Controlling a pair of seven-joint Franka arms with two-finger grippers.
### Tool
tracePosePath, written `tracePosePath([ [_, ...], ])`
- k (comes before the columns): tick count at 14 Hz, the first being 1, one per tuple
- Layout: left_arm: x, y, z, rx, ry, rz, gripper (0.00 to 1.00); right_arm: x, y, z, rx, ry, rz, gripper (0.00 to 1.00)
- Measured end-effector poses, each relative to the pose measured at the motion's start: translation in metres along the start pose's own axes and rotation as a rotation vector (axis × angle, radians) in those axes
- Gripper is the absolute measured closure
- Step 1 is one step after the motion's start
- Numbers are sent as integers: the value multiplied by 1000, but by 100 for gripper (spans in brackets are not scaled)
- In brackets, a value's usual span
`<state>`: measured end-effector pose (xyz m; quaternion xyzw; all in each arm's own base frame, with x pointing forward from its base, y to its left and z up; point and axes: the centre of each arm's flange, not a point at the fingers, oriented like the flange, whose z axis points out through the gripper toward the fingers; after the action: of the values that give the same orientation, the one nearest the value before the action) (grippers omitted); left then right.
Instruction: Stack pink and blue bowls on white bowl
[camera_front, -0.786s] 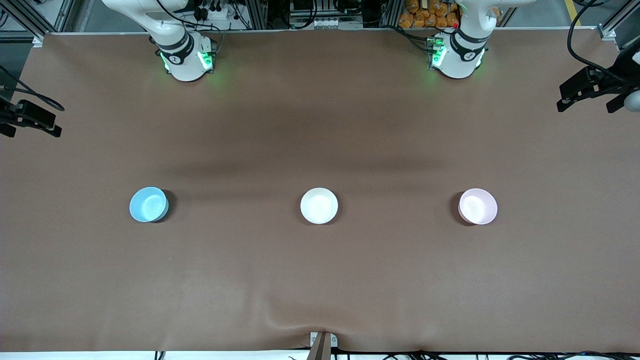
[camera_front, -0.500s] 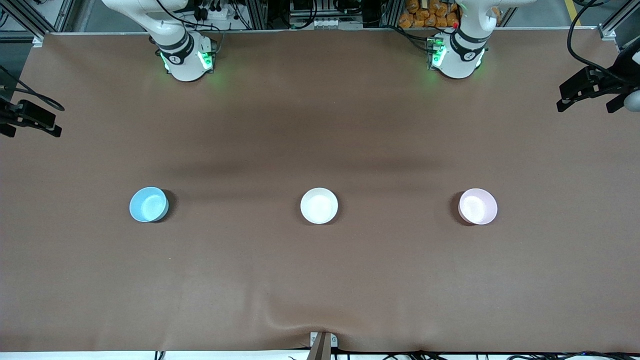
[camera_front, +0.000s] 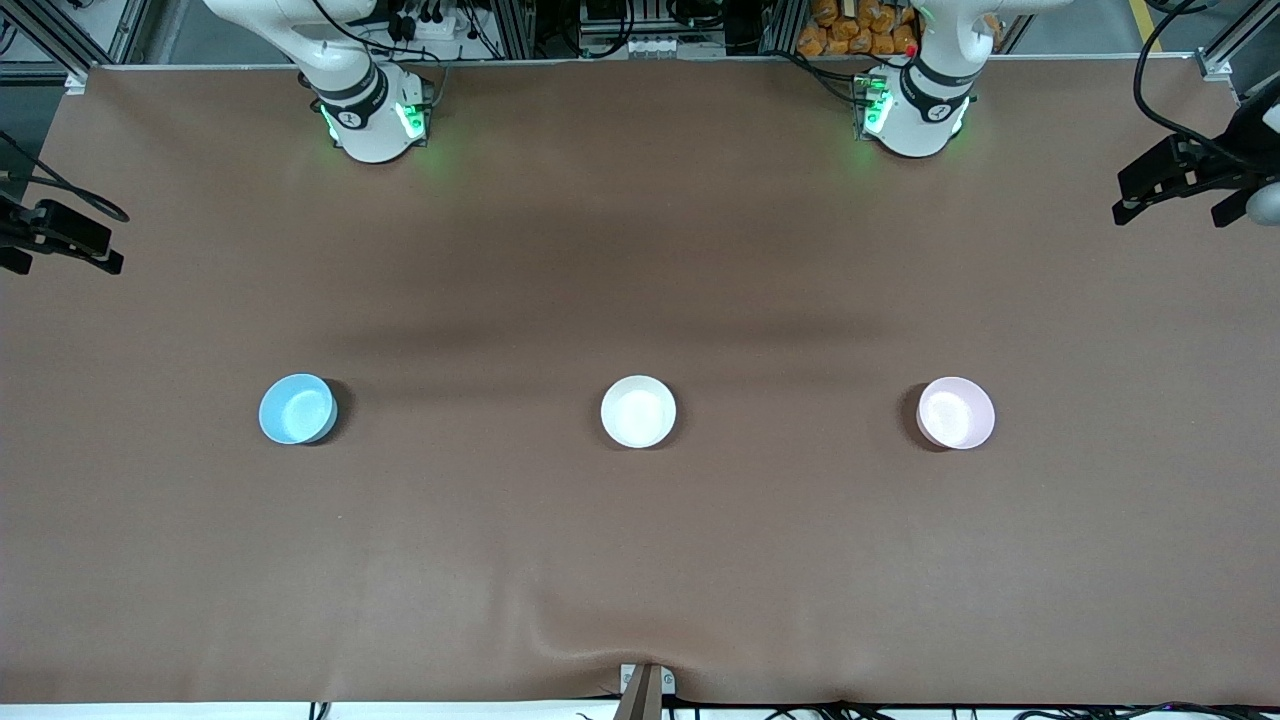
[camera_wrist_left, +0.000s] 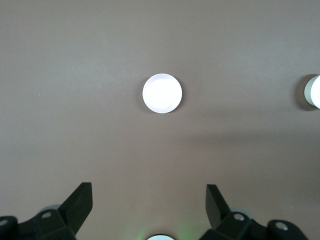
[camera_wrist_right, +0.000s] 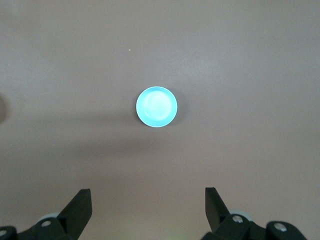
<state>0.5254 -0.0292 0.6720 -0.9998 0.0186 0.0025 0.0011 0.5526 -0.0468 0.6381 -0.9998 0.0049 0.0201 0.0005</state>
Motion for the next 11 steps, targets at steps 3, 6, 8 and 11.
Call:
tracePosePath([
  [3, 2, -1, 4, 0, -9, -1, 0, 0, 1, 0, 0, 0, 1, 0],
  [6, 13, -4, 21, -1, -39, -8, 0, 1, 2, 1, 0, 0, 3, 0],
  [8, 30, -6, 44, -1, -60, -11, 0, 4, 2, 6, -1, -7, 3, 0],
  [11, 62, -12, 92, 11, -89, -18, 0, 19, 3, 26, -3, -22, 6, 0],
])
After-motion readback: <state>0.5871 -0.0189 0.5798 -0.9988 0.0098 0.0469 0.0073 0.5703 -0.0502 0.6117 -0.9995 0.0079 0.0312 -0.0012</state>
